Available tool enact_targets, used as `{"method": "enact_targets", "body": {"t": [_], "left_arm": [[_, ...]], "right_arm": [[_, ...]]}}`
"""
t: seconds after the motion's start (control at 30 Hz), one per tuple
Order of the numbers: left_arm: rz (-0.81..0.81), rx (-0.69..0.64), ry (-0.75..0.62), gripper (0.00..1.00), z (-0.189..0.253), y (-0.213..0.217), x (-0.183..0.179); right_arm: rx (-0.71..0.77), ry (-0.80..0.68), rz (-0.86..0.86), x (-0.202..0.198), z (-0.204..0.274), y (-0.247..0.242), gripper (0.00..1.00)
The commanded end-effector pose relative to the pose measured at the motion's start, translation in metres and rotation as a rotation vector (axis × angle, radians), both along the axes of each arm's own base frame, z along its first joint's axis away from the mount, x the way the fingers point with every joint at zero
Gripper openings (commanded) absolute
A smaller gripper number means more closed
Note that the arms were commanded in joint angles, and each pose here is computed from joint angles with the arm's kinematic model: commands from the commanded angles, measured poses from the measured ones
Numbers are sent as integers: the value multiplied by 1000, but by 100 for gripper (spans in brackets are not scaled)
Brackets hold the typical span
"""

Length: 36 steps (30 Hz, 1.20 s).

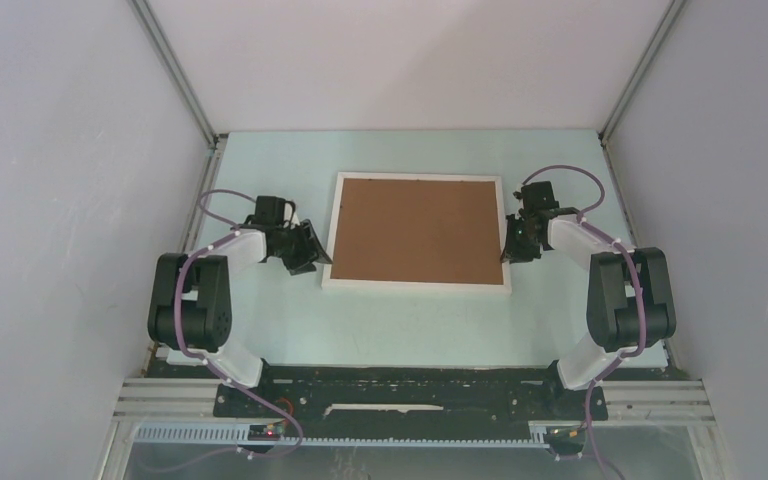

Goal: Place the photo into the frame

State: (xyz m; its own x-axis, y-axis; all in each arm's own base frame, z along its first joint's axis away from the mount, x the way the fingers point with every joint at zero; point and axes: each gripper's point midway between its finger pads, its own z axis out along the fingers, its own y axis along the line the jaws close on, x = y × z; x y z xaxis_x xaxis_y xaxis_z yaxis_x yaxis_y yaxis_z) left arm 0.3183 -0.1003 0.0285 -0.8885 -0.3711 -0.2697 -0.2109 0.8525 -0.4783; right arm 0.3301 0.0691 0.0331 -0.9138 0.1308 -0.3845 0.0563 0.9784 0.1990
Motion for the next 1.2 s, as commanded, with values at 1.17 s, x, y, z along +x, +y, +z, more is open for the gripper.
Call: {"method": "enact_targets", "body": {"t": [1.17], "left_arm": [[-17, 55, 1, 53, -8, 0, 27]], "right_arm": [[47, 15, 44, -10, 3, 16, 0]]}}
